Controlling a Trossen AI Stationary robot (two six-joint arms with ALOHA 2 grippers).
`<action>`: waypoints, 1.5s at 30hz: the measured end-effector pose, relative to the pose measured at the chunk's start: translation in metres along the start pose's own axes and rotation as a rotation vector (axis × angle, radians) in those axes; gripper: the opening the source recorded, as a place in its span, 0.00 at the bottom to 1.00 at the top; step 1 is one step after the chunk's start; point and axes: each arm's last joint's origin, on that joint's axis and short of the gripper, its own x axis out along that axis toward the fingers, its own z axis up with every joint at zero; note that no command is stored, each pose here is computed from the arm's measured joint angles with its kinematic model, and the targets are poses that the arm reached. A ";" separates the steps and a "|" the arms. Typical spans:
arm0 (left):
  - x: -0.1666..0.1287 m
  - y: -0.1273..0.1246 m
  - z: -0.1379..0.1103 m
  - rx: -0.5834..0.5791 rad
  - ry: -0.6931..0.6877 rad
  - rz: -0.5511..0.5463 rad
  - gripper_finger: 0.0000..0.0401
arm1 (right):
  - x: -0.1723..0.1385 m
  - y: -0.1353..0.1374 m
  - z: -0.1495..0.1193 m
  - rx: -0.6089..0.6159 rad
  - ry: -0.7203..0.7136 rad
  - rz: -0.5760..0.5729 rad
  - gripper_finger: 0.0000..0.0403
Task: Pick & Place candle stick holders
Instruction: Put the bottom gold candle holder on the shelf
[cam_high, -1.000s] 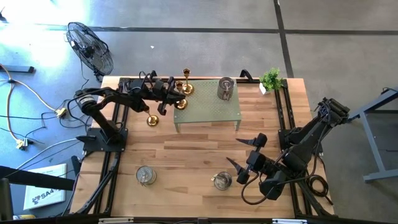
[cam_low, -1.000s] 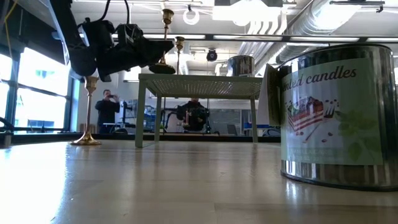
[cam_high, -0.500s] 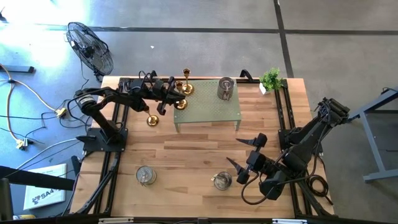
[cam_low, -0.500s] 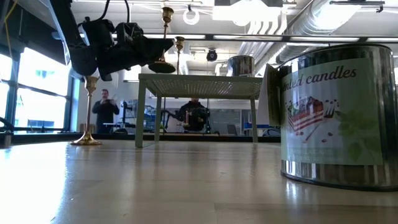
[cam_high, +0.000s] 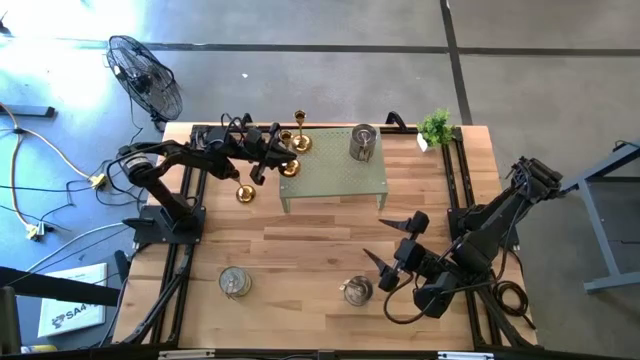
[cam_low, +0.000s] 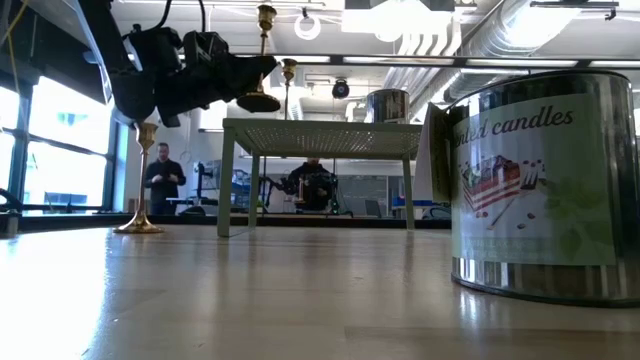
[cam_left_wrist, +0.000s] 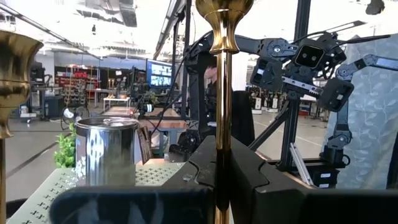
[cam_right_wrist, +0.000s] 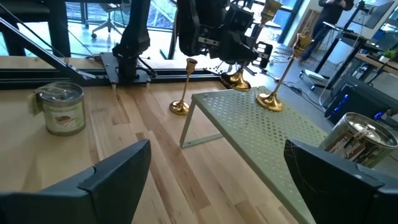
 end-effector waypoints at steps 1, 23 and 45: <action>0.000 0.000 0.001 0.002 -0.001 -0.001 0.02 | 0.000 0.000 0.000 0.001 0.000 0.000 0.90; -0.008 0.028 0.021 -0.076 0.167 -0.181 0.02 | 0.001 -0.001 0.000 0.003 0.000 -0.006 0.90; -0.006 0.029 0.009 -0.006 0.199 -0.221 0.02 | 0.001 -0.001 0.000 0.002 0.002 -0.004 0.90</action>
